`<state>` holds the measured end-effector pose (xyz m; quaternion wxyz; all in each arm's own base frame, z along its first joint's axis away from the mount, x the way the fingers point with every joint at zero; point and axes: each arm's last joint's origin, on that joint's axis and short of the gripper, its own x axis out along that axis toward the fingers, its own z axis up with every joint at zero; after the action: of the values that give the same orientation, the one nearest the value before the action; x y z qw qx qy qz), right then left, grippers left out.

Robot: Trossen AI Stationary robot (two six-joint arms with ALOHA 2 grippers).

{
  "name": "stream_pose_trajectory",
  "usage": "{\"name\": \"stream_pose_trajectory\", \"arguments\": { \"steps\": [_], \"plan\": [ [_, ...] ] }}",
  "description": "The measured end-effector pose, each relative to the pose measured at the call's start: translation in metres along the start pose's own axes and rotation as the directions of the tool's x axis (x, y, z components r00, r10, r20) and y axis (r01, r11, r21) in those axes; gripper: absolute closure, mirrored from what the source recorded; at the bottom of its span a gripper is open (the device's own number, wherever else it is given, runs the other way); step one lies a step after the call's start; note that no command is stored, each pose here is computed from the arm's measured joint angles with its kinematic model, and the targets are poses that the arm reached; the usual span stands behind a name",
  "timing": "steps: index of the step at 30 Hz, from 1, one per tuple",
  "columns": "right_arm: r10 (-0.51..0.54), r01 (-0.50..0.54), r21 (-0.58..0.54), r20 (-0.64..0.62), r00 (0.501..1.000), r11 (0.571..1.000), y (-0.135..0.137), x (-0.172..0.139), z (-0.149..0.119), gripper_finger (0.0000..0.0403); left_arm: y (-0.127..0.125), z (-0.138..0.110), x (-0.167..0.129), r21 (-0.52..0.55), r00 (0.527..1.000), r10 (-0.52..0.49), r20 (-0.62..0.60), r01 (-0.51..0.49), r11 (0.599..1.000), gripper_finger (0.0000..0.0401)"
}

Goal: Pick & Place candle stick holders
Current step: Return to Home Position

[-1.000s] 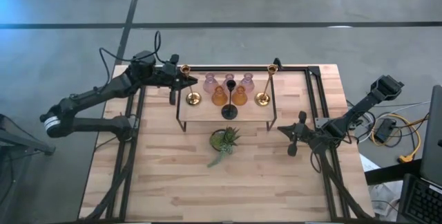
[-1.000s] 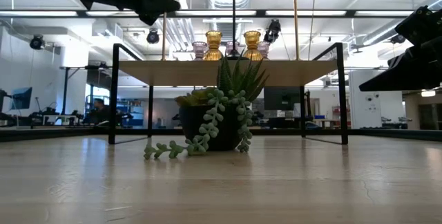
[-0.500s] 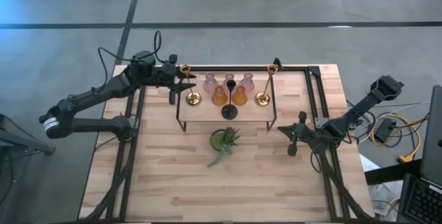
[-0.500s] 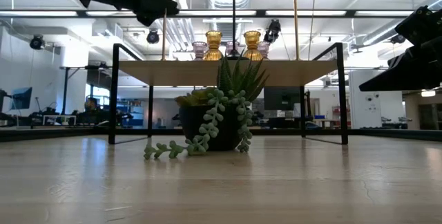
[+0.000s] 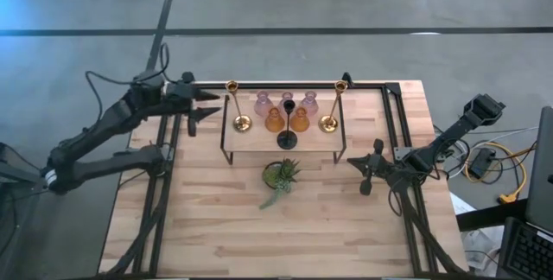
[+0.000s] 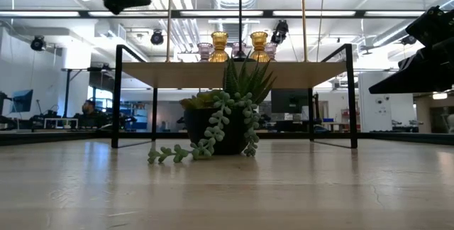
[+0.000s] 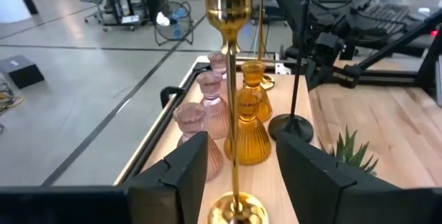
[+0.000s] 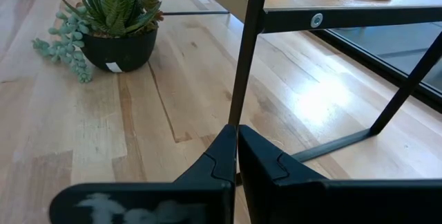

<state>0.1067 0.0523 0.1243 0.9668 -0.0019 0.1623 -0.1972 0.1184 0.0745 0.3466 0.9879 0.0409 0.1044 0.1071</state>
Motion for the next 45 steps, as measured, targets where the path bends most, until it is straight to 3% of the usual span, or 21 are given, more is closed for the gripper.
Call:
{"name": "stream_pose_trajectory", "arguments": {
  "steps": [4,11,16,26,31,35,45],
  "plan": [
    [0.000,0.000,0.000,0.000,1.000,1.000,0.000,0.000,0.000,0.0394,-0.007,-0.012,-0.010,-0.033,1.000,0.012,0.009,-0.012,0.999,0.0253],
    [0.000,0.000,0.000,0.000,1.000,1.000,0.000,0.000,0.000,0.0394,-0.017,-0.036,-0.024,-0.116,0.995,0.024,0.094,-0.013,0.993,0.0386],
    [0.000,0.000,0.000,0.000,1.000,1.000,0.000,0.000,0.000,0.0394,-0.021,-0.044,-0.028,-0.212,0.972,0.035,0.232,0.015,0.977,0.0390],
    [0.000,0.000,0.000,0.000,1.000,1.000,0.000,0.000,0.000,0.0394,-0.025,-0.064,-0.027,-0.346,0.975,0.034,0.221,0.046,0.937,0.0389],
    [0.000,0.000,0.000,0.000,1.000,1.000,0.000,0.000,0.000,0.0394,-0.026,-0.069,-0.023,-0.276,0.967,0.010,0.255,0.063,0.959,0.0389],
    [0.000,0.000,0.000,0.000,1.000,1.000,0.000,0.000,0.000,0.0394,-0.035,-0.081,-0.019,-0.157,0.965,-0.046,0.257,0.089,0.984,0.0389],
    [0.000,0.000,0.000,0.000,1.000,1.000,0.000,0.000,0.000,0.0394,-0.059,-0.120,-0.018,0.014,0.941,-0.144,0.307,0.146,0.989,0.0389]
  ]
}}
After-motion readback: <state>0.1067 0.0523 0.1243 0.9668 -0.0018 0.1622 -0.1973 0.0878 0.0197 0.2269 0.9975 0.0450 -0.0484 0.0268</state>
